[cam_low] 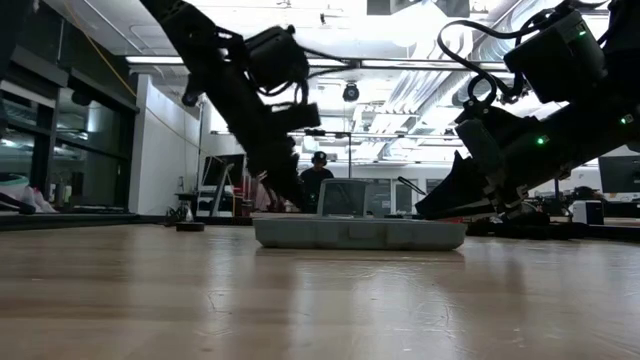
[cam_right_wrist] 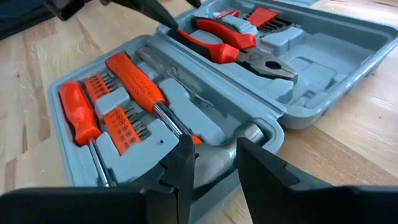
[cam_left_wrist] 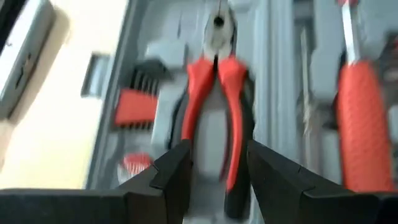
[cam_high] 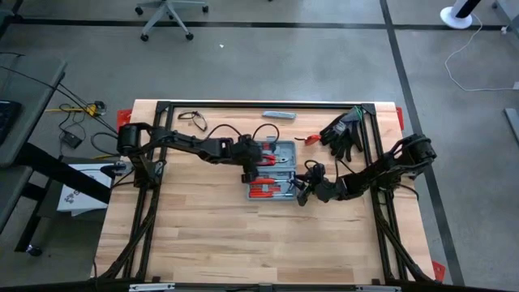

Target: Prefit tool cases

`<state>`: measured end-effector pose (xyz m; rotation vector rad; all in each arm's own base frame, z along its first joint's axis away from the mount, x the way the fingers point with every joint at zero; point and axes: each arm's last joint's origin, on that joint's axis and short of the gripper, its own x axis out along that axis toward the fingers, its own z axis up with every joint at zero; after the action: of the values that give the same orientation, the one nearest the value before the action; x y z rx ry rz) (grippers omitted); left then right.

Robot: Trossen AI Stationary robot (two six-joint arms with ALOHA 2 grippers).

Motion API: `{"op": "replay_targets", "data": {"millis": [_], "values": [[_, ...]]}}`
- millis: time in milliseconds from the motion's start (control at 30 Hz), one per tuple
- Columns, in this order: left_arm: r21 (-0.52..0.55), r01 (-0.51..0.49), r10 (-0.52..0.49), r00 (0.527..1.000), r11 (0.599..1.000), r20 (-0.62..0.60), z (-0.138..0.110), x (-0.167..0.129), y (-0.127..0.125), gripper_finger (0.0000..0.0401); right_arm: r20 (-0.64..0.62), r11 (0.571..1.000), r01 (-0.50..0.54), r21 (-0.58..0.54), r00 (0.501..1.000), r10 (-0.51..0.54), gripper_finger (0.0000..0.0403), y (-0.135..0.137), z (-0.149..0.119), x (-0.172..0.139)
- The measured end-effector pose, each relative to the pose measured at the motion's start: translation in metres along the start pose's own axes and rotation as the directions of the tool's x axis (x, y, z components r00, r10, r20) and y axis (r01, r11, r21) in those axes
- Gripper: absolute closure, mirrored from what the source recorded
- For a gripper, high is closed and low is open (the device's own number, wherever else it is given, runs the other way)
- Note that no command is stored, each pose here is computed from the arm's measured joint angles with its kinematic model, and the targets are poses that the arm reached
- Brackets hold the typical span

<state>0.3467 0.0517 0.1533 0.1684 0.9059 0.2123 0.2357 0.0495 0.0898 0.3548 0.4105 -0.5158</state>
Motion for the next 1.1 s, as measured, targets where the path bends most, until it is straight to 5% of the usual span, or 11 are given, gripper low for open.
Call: {"op": "replay_targets", "data": {"millis": [600, 1100], "values": [[-0.012, 0.002, 0.0, 0.985, 1.0, 0.17, 0.016, 0.004, -0.007, 0.0254, 0.023, 1.0, 0.025, 0.003, 0.999, -0.025, 0.0291, -0.001, 0.001, 0.0], [0.024, 0.026, -0.027, 0.999, 0.999, 0.035, 0.014, 0.052, -0.016, 0.0254, 0.023, 1.0, 0.023, 0.006, 0.999, -0.023, 0.0291, 0.0, 0.001, 0.0]]}}
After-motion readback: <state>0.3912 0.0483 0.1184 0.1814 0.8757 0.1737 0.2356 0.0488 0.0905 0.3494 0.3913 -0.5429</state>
